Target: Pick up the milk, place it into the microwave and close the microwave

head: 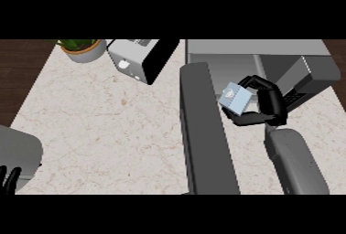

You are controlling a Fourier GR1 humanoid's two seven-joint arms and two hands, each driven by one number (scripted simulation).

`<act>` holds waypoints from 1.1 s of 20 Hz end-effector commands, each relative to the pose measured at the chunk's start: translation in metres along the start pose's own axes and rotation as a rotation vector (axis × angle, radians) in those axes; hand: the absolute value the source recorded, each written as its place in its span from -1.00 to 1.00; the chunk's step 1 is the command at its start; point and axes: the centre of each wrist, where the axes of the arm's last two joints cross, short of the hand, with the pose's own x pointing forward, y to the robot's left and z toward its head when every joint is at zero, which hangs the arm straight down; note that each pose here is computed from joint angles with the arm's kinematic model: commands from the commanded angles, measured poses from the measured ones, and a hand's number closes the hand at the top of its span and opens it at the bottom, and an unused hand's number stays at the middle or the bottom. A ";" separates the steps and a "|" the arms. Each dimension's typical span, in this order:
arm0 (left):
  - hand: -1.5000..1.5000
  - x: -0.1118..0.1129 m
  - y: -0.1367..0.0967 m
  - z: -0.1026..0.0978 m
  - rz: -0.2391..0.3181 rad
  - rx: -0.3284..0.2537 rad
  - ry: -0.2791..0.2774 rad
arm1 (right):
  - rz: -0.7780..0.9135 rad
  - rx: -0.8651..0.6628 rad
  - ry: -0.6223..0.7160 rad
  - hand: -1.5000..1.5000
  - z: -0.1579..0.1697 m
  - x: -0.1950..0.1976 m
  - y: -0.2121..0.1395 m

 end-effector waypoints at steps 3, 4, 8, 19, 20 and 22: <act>-1.00 0.006 -0.003 0.006 -0.003 0.004 0.005 | 0.008 -0.003 0.017 1.00 -0.047 -0.009 0.023; -1.00 0.001 -0.001 -0.006 -0.007 -0.004 -0.014 | 0.005 0.015 0.038 1.00 -0.059 -0.003 0.020; -1.00 -0.013 -0.008 -0.006 0.019 -0.033 0.008 | 0.047 0.016 0.039 1.00 -0.072 -0.010 0.012; -1.00 -0.014 0.006 -0.017 0.033 -0.078 -0.024 | 0.177 -0.035 -0.011 1.00 -0.107 0.008 0.004; -1.00 -0.011 -0.002 -0.027 0.030 -0.106 -0.022 | 0.215 -0.023 -0.030 1.00 -0.100 0.000 0.023; -1.00 -0.009 -0.002 -0.035 0.027 -0.105 -0.029 | 0.269 -0.046 0.000 1.00 -0.114 0.013 0.005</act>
